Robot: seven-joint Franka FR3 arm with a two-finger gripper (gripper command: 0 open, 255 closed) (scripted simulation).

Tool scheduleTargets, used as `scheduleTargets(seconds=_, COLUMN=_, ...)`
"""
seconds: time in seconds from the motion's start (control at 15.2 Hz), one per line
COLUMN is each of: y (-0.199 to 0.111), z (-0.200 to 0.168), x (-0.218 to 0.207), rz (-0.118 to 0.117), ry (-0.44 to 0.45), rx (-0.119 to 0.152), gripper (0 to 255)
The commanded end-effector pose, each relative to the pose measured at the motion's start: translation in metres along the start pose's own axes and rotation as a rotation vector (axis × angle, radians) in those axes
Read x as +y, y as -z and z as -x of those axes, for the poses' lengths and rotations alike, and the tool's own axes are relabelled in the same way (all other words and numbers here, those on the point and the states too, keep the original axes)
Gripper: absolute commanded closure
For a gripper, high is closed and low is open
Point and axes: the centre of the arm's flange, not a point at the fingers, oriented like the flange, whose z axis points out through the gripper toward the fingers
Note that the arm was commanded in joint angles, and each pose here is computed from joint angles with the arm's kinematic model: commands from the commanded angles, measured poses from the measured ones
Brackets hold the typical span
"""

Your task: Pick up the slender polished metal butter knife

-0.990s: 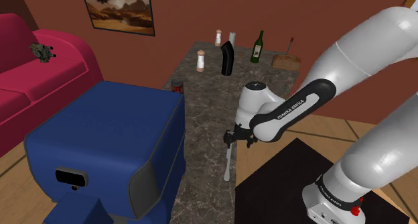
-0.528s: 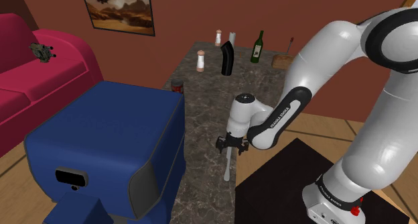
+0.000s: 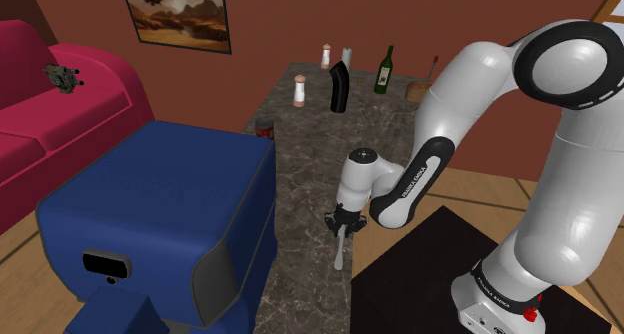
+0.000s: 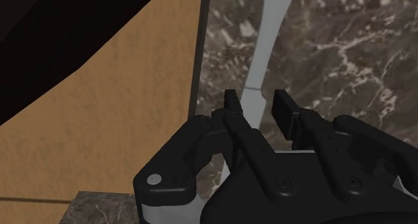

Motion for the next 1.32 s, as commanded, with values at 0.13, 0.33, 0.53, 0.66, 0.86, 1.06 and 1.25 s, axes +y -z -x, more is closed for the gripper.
scheduleTargets(seconds=0.13, y=0.000, z=0.000, x=0.000, rz=0.000, ry=0.000, rx=0.000, gripper=255)
scheduleTargets(seconds=0.33, y=0.000, z=0.000, x=0.000, rz=0.000, ry=0.000, rx=0.000, gripper=255)
scheduleTargets(seconds=0.53, y=0.004, z=0.000, x=0.000, rz=0.000, ry=0.000, rx=0.000, gripper=255)
scheduleTargets(seconds=0.66, y=0.015, z=0.000, x=0.000, rz=0.000, ry=0.000, rx=0.000, gripper=255)
scheduleTargets(seconds=0.86, y=0.031, z=0.000, x=0.000, rz=0.000, ry=0.000, rx=0.000, gripper=255)
scheduleTargets(seconds=1.06, y=0.046, z=0.000, x=0.000, rz=0.000, ry=0.000, rx=0.000, gripper=255)
scheduleTargets(seconds=1.25, y=0.062, z=0.000, x=0.000, rz=0.000, ry=0.000, rx=0.000, gripper=255)
